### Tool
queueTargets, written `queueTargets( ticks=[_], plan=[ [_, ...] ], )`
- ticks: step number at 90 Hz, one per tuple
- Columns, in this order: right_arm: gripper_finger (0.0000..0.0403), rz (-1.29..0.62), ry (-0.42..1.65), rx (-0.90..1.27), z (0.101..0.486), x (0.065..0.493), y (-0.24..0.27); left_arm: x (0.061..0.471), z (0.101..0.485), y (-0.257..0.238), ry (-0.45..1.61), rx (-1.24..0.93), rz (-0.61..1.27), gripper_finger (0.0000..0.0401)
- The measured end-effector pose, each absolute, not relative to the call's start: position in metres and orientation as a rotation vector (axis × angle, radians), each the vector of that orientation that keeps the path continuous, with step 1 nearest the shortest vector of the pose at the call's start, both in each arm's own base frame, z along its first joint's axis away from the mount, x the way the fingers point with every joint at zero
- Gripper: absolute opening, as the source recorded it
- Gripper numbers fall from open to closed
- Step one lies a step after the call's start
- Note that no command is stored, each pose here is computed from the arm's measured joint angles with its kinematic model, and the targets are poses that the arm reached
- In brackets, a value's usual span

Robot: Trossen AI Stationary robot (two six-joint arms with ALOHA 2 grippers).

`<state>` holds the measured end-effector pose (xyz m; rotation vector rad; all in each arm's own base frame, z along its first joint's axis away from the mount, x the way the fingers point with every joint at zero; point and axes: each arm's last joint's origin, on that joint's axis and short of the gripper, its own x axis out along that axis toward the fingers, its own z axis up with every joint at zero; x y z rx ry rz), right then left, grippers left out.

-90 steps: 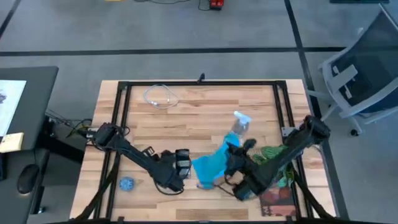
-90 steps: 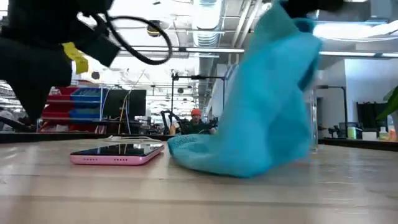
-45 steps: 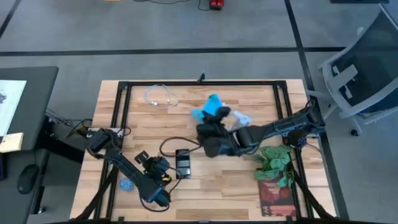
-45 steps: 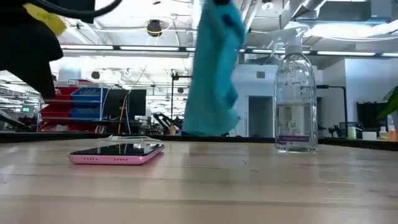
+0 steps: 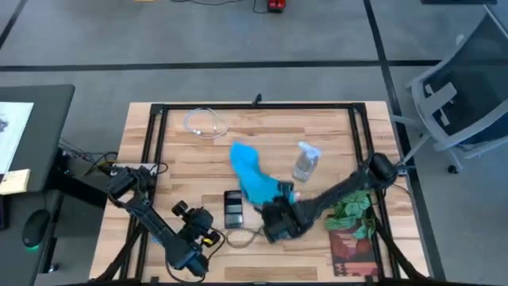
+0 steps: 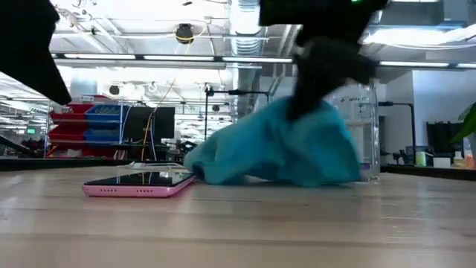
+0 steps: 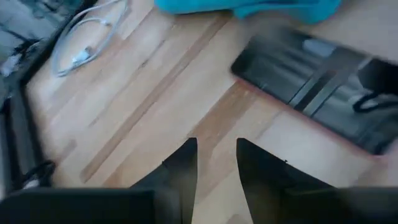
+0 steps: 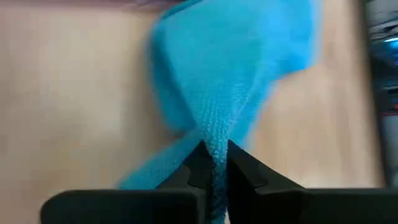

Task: Apply microfiber cloth
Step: Return to Home Position

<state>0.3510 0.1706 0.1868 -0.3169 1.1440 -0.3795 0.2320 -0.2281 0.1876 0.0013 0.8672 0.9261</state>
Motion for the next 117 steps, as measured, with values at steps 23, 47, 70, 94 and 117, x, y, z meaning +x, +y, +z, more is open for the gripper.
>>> queueTargets(
  ticks=[23,47,70,94,117],
  plan=[
    [0.0174,-0.157,1.206,-0.247,0.199,0.330,0.202,0.241,0.199,-0.238,0.770,-0.098,0.768,0.0088],
    [0.0253,-0.051,1.051,-0.214,0.270,0.282,0.196,0.227,0.252,-0.227,0.533,-0.121,0.684,0.0088],
    [0.0203,-0.032,0.799,0.014,0.298,0.182,0.153,0.191,0.285,-0.191,0.433,-0.189,0.611,0.0088],
    [0.0094,0.123,0.532,0.314,0.265,0.122,0.092,0.159,0.250,-0.134,0.327,-0.457,0.441,0.0088],
    [0.0005,0.281,0.272,0.459,0.226,0.116,0.049,0.167,0.225,-0.075,0.076,-0.494,0.182,0.0088]
  ],
)
